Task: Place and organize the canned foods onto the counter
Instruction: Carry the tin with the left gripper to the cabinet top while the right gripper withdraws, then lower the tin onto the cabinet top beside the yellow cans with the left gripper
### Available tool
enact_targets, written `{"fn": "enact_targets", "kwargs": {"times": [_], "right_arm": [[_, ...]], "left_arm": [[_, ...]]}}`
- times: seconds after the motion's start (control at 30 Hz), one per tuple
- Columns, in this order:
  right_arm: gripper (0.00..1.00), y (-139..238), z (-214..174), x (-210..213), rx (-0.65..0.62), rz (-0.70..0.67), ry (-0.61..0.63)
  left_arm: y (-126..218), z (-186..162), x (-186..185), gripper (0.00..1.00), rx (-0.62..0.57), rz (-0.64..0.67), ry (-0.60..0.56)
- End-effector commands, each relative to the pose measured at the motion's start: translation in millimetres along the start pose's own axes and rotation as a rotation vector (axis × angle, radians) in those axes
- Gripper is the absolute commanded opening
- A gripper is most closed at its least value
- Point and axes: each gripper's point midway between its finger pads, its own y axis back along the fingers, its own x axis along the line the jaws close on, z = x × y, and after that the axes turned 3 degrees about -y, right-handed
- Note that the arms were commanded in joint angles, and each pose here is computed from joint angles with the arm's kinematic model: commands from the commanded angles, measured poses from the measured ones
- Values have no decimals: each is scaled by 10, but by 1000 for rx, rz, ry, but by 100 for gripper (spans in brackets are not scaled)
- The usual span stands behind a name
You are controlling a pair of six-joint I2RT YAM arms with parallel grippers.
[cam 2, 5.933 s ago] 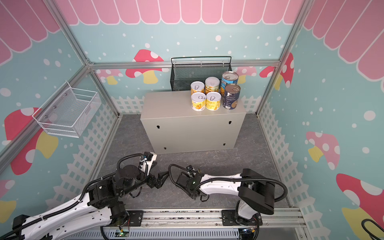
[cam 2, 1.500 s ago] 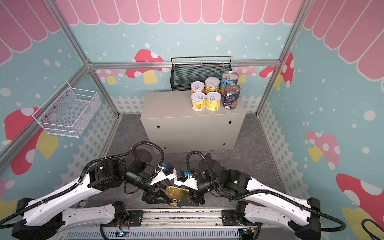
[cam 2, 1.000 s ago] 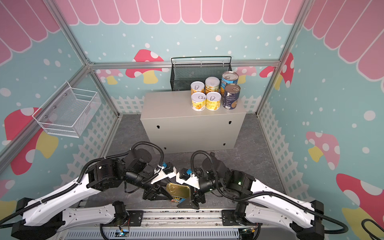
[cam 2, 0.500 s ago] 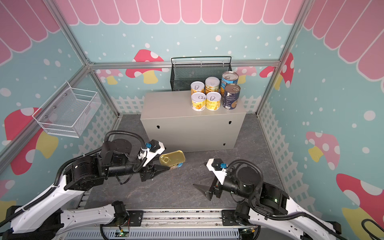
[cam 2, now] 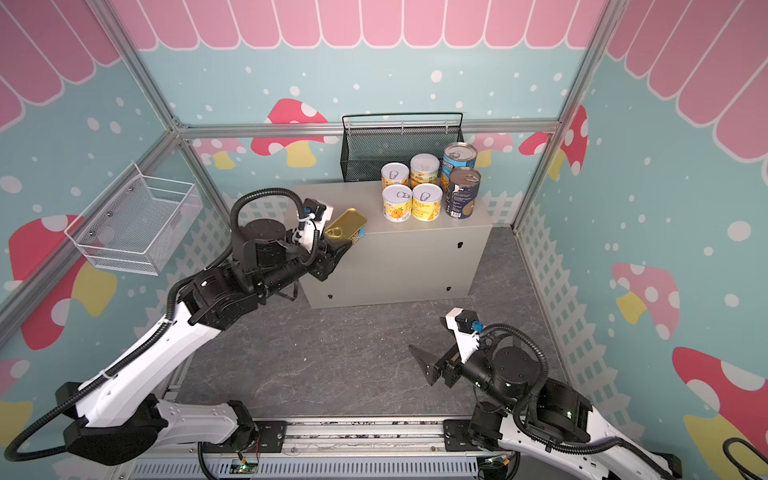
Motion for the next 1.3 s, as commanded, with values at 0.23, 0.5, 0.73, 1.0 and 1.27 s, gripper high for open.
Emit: {"fn": "enact_targets", "kwargs": {"times": [0.23,0.5,0.73,1.0,1.27], "right_arm": [[99,117,47,-84,-52,-21,-32],[99,146,60,-103,-64,-26,-40],[99,182,70,-117,-78,-25,-49],[99,180,67,-128,-78,-32,-47],[99,178,84,-145,-82,-44,-44]], "left_arm": [[-416,594,348,7,-176,197,105],[-836,573,496,6,-161,287,130],[-990,526,598,6,-150,313,153],[-1011,487,635,7,-146,117,140],[-962,300,919,6,-74,-109,127]]}}
